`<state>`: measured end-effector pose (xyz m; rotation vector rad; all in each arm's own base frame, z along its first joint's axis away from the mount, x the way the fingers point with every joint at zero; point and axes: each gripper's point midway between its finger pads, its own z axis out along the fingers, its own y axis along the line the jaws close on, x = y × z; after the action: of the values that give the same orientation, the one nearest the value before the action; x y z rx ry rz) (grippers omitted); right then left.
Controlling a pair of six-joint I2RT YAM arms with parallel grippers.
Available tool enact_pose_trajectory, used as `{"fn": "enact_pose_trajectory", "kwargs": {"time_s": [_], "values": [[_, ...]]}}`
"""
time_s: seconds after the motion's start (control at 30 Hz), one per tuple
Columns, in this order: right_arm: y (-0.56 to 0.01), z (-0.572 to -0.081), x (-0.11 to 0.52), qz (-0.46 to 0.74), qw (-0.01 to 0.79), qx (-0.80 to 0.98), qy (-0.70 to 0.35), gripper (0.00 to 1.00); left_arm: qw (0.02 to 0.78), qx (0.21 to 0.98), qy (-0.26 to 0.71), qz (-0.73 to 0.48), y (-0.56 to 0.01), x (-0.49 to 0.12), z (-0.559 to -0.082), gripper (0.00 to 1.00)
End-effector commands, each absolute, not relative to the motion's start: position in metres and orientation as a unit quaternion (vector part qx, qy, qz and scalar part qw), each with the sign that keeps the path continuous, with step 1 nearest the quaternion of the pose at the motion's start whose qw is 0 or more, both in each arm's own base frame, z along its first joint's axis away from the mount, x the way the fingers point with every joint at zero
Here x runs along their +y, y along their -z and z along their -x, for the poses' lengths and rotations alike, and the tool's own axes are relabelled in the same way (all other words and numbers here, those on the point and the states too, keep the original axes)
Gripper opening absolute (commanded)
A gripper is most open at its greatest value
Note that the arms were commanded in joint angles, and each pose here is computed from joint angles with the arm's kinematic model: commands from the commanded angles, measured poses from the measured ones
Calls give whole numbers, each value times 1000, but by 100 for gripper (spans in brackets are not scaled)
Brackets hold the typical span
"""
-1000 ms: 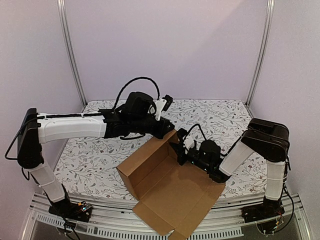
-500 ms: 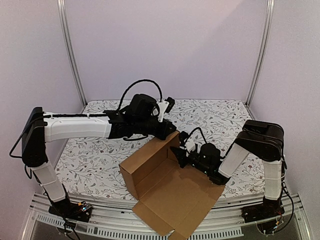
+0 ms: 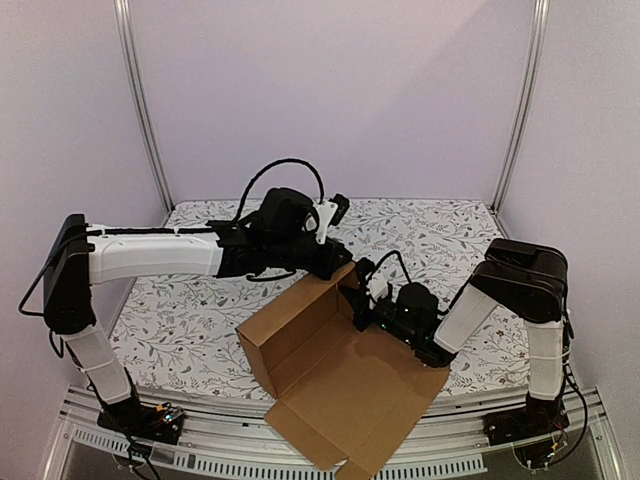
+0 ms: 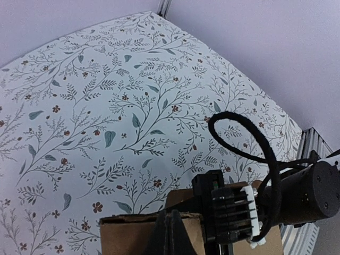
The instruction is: Fold the paper box
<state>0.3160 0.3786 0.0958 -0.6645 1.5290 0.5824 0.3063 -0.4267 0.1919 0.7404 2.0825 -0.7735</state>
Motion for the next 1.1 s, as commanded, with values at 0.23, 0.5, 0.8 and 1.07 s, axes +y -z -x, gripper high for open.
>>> {"fn": "enact_pose_trajectory", "kwargs": {"time_s": [0.23,0.5,0.8,1.07], "values": [[-114,-326,379,271,665,648,-254,13,330,855,270,-296,-148,-410,-292,0],[-133,-329,378,260,681,637,-251,21,332,854,269,-296,-148,-410,-292,0],[-146,-333,382,250,690,628,-258,18,331,855,268,-295,-148,-409,-292,0],[-140,-332,383,257,687,630,-255,0,330,854,270,-296,-150,-410,-289,0]]}}
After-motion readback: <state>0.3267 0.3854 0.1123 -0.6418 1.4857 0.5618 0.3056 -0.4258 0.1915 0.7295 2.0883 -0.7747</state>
